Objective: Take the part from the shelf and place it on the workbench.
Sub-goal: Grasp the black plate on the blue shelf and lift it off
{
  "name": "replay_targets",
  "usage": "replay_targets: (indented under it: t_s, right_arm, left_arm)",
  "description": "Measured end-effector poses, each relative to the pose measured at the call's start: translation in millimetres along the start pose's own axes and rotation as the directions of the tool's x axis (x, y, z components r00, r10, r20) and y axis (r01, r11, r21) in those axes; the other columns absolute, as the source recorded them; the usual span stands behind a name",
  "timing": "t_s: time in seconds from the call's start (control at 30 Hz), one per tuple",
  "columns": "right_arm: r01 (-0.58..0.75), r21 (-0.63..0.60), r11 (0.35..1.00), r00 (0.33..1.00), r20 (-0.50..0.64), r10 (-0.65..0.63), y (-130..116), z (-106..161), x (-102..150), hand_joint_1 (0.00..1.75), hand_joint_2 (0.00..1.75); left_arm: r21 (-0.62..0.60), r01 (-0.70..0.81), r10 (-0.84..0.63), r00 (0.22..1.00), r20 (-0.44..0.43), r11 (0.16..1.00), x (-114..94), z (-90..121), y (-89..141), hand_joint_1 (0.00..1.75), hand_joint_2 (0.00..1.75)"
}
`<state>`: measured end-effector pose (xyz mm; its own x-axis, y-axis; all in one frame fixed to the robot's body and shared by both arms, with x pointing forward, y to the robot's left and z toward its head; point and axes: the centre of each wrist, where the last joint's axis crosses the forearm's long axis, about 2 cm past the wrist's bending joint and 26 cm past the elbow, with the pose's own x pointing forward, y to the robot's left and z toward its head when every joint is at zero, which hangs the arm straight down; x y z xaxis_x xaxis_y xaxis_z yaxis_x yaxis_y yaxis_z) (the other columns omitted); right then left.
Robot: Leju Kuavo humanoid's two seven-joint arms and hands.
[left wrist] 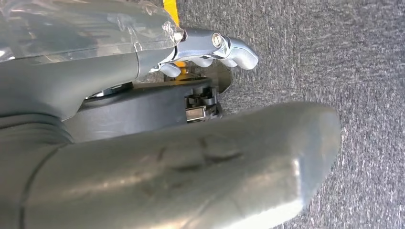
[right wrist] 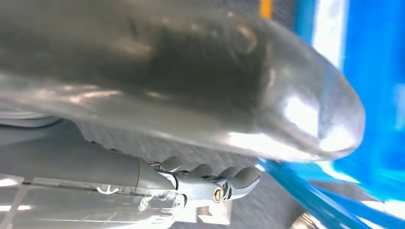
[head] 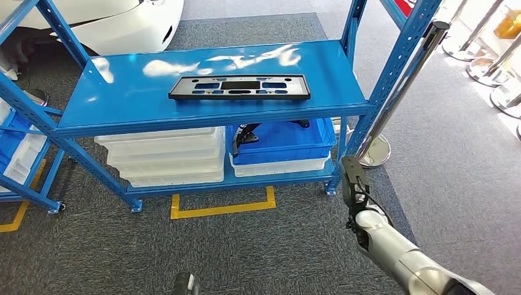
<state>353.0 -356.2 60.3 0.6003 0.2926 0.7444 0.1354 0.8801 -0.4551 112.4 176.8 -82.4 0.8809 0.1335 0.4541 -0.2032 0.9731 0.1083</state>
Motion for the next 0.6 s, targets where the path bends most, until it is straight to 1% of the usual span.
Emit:
replay_targets:
  t_s: [0.13, 0.23, 0.33, 0.47, 0.6]
  right_arm:
    - [-0.046, -0.015, 0.999, 0.991, 0.126, 0.048, -14.4, -2.2, 47.7, 0.00, 0.00]
    - [-0.092, -0.009, 0.996, 0.971, 0.221, 0.091, -15.2, 2.8, 83.3, 0.00, 0.00]
    - [-0.156, -0.001, 0.988, 0.941, 0.304, 0.149, -11.6, 10.7, 112.1, 0.00, 0.00]
    - [-0.274, 0.008, 0.962, 0.876, 0.414, 0.246, -0.1, 24.4, 144.0, 0.00, 0.00]
    - [-0.403, 0.007, 0.915, 0.785, 0.517, 0.341, 17.5, 40.7, 169.9, 0.00, 0.00]
  left_arm:
    - [0.012, 0.006, -0.006, 1.000, 0.000, 1.000, 1.2, 0.3, -1.4, 0.00, 0.00]
    - [0.019, 0.013, -0.013, 1.000, 0.001, 1.000, 1.8, 0.6, -2.4, 0.00, 0.00]
    - [0.020, 0.026, -0.026, 1.000, 0.004, 0.999, 2.2, 0.9, -3.3, 0.00, 0.00]
    - [0.017, 0.047, -0.047, 0.999, 0.009, 0.999, 3.0, 1.7, -5.6, 0.00, 0.00]
    - [0.014, 0.072, -0.072, 0.997, 0.010, 0.997, 4.3, 1.9, -7.2, 0.00, 0.00]
